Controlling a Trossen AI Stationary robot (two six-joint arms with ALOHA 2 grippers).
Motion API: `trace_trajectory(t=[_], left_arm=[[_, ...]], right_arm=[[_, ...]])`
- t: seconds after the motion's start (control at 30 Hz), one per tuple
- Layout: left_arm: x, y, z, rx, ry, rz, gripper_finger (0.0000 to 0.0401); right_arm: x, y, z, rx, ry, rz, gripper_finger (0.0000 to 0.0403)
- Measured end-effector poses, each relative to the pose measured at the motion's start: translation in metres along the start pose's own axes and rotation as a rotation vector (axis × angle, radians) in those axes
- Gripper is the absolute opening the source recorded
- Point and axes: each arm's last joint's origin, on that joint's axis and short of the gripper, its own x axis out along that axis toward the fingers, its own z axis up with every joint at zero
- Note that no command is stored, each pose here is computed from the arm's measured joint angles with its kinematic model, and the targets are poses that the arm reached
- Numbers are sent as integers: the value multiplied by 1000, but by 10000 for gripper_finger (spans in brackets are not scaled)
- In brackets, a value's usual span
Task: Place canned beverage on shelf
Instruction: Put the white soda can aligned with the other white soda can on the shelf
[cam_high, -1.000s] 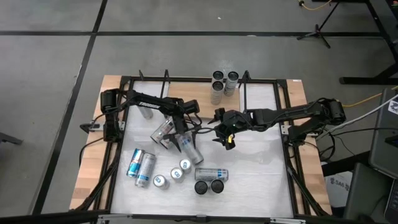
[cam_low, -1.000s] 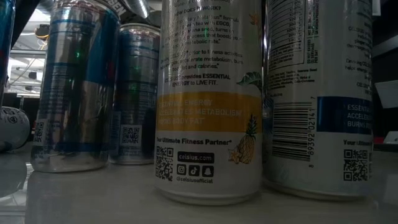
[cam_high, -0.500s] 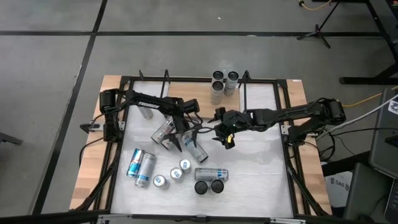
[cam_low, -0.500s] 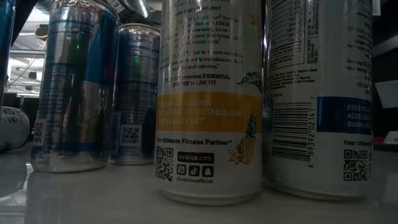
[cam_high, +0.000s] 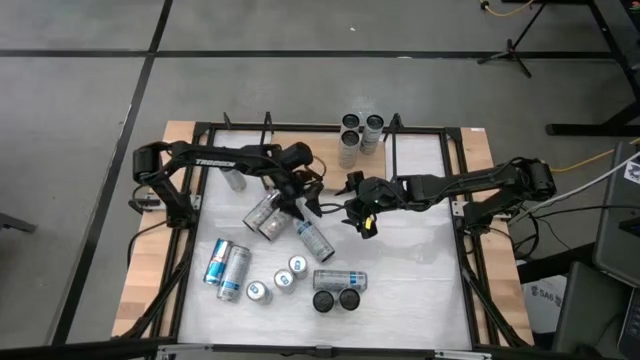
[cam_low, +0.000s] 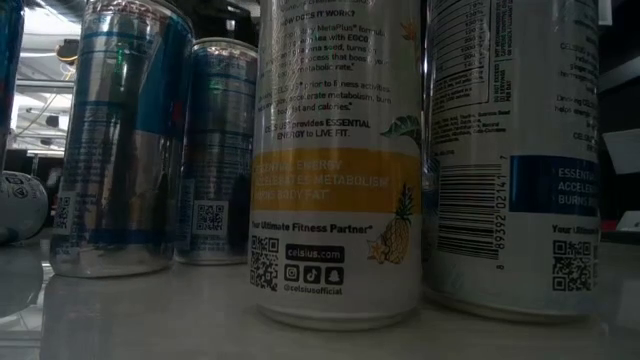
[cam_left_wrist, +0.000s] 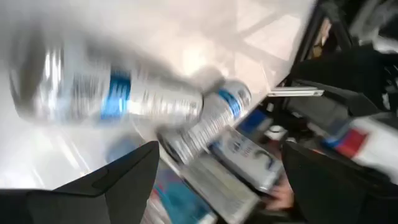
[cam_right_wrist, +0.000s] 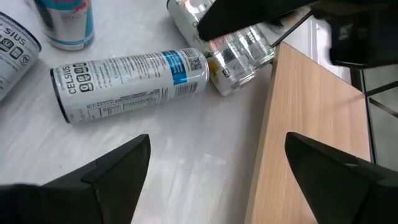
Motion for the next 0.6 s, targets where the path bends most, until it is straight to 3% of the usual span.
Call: trace_trajectory(t=[0.27, 0.47, 0.6], left_arm=[[3, -1, -4, 608, -49, 54, 332], [11, -1, -10, 1056, -85, 174, 332], [17, 3, -17, 1343, -59, 311, 332]], right_arm=[[0, 0, 0, 61, 0, 1, 363], [0, 0, 0, 124, -1, 1, 363], [0, 0, 0, 174, -1, 1, 363]])
